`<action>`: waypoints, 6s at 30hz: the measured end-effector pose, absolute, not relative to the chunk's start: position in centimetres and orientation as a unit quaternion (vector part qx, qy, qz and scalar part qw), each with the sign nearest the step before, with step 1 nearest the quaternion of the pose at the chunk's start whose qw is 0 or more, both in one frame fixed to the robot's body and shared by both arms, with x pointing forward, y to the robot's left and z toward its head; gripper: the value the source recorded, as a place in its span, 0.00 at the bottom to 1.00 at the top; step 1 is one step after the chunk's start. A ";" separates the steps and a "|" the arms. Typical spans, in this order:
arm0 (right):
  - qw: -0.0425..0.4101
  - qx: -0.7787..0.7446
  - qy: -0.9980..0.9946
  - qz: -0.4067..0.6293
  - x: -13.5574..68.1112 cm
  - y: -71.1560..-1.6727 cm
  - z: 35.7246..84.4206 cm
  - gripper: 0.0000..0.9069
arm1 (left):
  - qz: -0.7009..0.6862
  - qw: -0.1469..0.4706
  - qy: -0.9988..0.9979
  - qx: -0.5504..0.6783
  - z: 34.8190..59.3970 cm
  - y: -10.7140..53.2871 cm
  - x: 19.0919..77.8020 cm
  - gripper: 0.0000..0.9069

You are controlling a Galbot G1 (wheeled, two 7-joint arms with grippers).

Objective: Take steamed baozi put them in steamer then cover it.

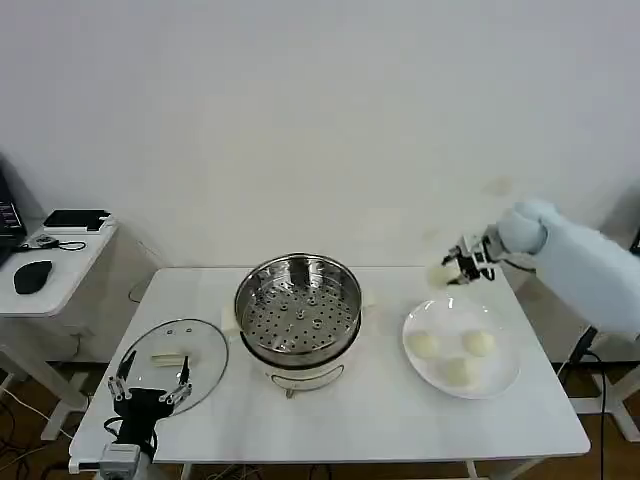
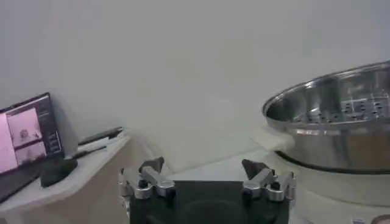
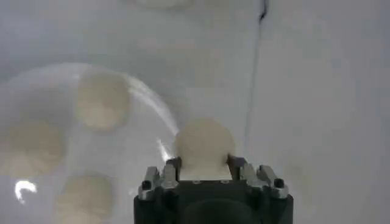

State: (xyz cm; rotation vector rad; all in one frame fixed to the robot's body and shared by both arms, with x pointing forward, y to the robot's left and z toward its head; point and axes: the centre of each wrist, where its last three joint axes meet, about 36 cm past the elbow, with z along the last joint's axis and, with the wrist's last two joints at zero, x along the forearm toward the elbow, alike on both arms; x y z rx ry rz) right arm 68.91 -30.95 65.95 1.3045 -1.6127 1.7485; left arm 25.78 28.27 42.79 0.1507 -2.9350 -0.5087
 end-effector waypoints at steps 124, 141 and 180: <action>0.314 0.518 -0.561 0.564 58.5 -36.2 49.4 1.00 | -0.165 0.077 -0.981 0.070 42.9 31.4 26.2 1.00; 0.318 0.521 -0.562 0.558 61.6 -32.1 45.7 1.00 | -0.166 0.084 -0.980 0.072 42.5 31.4 26.1 1.00; 0.302 0.498 -0.557 0.592 63.3 -33.2 54.7 0.72 | -0.163 0.075 -0.981 0.069 42.9 31.0 26.3 1.00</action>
